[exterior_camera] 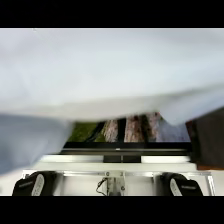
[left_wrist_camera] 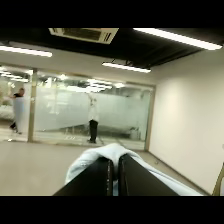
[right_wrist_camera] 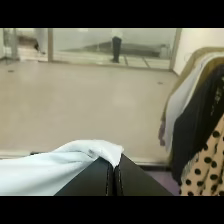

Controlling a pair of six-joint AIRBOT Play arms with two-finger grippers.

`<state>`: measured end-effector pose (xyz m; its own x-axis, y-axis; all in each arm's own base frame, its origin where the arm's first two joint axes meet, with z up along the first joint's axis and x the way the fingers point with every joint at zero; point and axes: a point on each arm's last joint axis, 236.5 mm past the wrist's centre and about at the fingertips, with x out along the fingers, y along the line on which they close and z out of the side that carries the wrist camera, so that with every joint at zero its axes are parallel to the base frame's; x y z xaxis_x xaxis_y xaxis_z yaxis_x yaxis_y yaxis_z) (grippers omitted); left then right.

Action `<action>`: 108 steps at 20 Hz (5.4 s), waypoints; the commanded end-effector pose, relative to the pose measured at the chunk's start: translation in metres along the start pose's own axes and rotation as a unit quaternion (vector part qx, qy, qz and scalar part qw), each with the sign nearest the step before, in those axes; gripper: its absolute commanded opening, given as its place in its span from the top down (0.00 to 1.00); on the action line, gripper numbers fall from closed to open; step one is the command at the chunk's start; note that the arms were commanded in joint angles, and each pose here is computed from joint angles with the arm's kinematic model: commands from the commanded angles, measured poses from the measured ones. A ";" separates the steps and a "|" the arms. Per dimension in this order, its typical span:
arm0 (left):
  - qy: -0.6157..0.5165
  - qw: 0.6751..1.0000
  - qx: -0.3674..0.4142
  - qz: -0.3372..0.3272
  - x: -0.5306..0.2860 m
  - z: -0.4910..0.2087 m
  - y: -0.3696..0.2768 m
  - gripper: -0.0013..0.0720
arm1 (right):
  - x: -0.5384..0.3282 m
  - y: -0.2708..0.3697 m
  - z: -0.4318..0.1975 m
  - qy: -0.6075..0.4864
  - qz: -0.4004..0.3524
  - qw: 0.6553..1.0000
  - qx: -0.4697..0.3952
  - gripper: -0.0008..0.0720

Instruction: Fold the shirts.

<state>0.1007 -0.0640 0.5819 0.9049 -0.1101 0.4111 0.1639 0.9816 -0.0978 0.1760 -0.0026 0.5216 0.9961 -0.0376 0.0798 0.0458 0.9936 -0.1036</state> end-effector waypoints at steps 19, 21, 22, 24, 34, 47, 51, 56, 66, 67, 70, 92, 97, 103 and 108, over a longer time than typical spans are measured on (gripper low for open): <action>0.529 0.826 -0.187 0.056 0.108 -0.595 0.140 0.93 | 0.252 0.027 -0.488 0.421 -0.001 0.902 0.093 0.91; 0.526 0.829 -0.182 0.048 0.152 -0.625 0.139 0.93 | 0.287 0.021 -0.490 0.383 -0.018 0.916 0.115 0.91; 0.520 0.834 -0.179 0.044 0.172 -0.635 0.140 0.93 | 0.298 0.017 -0.493 0.374 -0.025 0.919 0.124 0.91; 0.508 0.842 -0.176 0.036 0.210 -0.649 0.143 0.93 | 0.315 0.008 -0.502 0.363 -0.036 0.922 0.133 0.91; 0.539 0.819 -0.196 0.029 0.225 -0.716 0.142 0.93 | 0.323 0.038 -0.561 0.401 -0.035 0.899 0.174 0.91; 0.732 0.640 -0.234 0.005 0.098 -0.753 0.142 0.93 | 0.241 0.052 -0.619 0.583 -0.031 0.799 0.142 0.91; 0.740 0.630 -0.235 0.003 0.092 -0.764 0.134 0.93 | 0.235 0.065 -0.633 0.600 -0.027 0.780 0.175 0.91; 0.737 0.632 -0.239 0.010 0.092 -0.764 0.141 0.93 | 0.229 0.065 -0.636 0.611 -0.027 0.772 0.171 0.91; 0.726 0.638 -0.254 0.032 0.097 -0.761 0.158 0.93 | 0.225 0.055 -0.639 0.617 -0.032 0.773 0.142 0.91; 0.722 0.642 -0.254 0.036 0.100 -0.760 0.163 0.93 | 0.226 0.054 -0.639 0.617 -0.033 0.774 0.139 0.91; 0.719 0.645 -0.254 0.040 0.101 -0.760 0.166 0.93 | 0.232 0.053 -0.638 0.605 -0.033 0.783 0.140 0.91; 0.722 0.542 -0.427 0.048 -0.148 -0.672 0.107 0.37 | 0.098 -0.006 -0.515 0.701 -0.012 0.699 0.138 0.34; 0.711 0.554 -0.431 0.038 -0.145 -0.684 0.088 0.37 | 0.102 0.013 -0.511 0.695 0.013 0.697 0.173 0.34; 0.719 0.545 -0.430 0.033 -0.146 -0.692 0.075 0.38 | 0.099 0.011 -0.512 0.700 0.010 0.694 0.168 0.34; 0.737 0.527 -0.422 0.017 -0.157 -0.694 0.057 0.48 | 0.097 0.006 -0.513 0.702 0.005 0.694 0.160 0.34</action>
<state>0.2479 -0.0926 -0.1113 0.1655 -0.7129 -0.6815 -0.3181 0.6155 -0.7211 0.3129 -0.0528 0.0207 0.1005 0.1324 -0.9861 0.2440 0.9576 0.1534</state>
